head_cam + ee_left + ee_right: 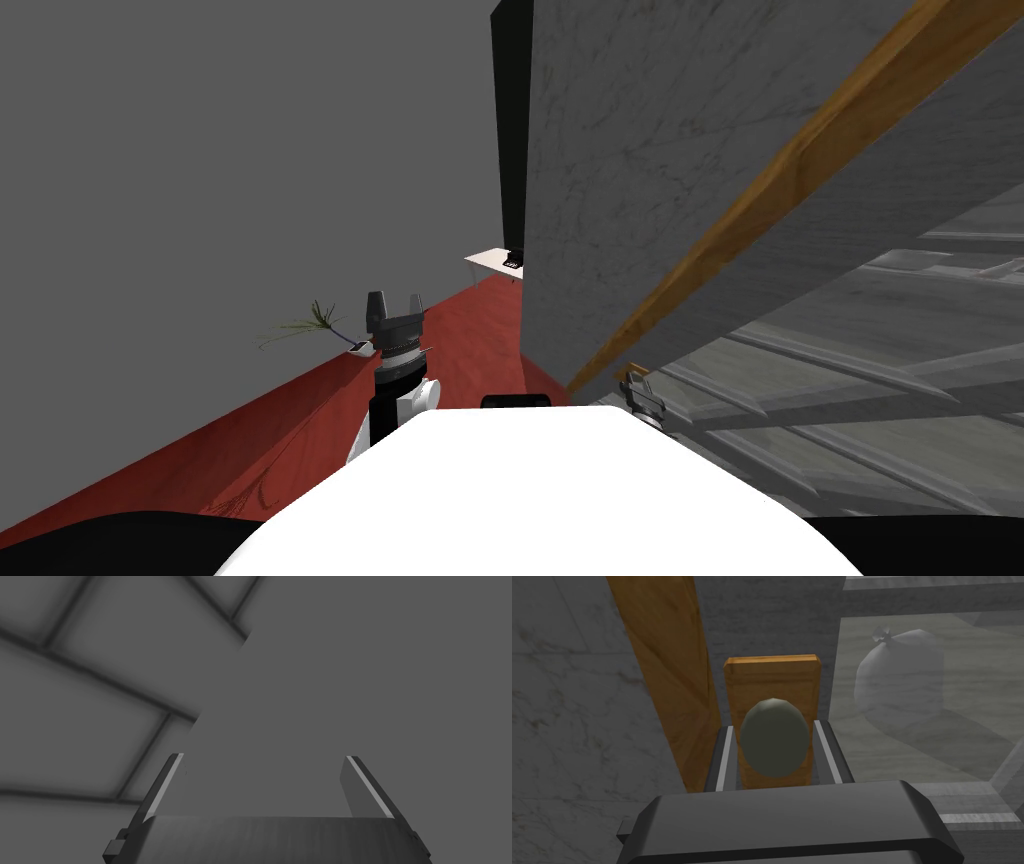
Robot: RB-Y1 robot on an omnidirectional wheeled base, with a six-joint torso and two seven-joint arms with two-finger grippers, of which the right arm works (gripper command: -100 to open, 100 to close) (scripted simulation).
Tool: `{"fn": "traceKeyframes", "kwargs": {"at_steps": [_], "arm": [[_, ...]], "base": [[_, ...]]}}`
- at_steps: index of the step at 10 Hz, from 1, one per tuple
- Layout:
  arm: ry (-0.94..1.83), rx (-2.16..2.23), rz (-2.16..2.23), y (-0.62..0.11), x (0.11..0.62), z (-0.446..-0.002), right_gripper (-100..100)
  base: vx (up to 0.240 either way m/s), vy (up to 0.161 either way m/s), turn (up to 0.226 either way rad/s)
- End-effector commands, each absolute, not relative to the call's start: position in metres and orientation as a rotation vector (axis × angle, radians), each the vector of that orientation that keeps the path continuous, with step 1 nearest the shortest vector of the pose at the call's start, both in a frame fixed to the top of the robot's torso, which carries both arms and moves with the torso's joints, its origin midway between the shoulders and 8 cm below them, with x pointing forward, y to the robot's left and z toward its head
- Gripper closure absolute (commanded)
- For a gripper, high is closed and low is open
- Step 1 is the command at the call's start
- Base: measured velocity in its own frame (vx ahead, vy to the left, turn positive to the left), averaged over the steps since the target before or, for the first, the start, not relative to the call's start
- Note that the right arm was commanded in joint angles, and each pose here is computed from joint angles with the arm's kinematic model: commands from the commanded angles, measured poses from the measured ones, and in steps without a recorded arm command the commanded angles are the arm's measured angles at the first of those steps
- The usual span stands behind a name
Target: Pull the door open
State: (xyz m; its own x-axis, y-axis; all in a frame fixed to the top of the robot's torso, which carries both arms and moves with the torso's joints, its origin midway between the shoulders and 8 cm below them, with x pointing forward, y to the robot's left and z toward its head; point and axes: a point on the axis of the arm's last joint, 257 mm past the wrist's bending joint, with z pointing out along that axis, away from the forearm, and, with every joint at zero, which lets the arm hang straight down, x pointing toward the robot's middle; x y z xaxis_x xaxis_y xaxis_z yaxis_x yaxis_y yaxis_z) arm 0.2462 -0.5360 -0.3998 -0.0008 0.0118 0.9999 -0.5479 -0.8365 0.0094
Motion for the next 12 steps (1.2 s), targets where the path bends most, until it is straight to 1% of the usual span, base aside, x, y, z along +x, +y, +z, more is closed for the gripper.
{"fn": "traceKeyframes", "kwargs": {"at_steps": [1, 4, 6, 10, 12], "arm": [[-0.53, 1.91, 1.908, -0.529, 0.245, -0.402, 100], [-0.48, 1.951, 1.951, -0.516, 0.247, -0.4, 100], [-0.459, 1.969, 1.963, -0.508, 0.248, -0.401, 100], [-0.375, 2.02, 2.02, -0.484, 0.246, -0.4, 100], [-0.343, 2.041, 2.041, -0.474, 0.245, -0.4, 100]], "base": [[-0.201, 0.056, 0.055], [-0.231, 0.038, 0.056], [-0.132, 0.015, 0.044], [-0.252, -0.002, 0.062], [-0.23, 0.037, 0.033]]}}
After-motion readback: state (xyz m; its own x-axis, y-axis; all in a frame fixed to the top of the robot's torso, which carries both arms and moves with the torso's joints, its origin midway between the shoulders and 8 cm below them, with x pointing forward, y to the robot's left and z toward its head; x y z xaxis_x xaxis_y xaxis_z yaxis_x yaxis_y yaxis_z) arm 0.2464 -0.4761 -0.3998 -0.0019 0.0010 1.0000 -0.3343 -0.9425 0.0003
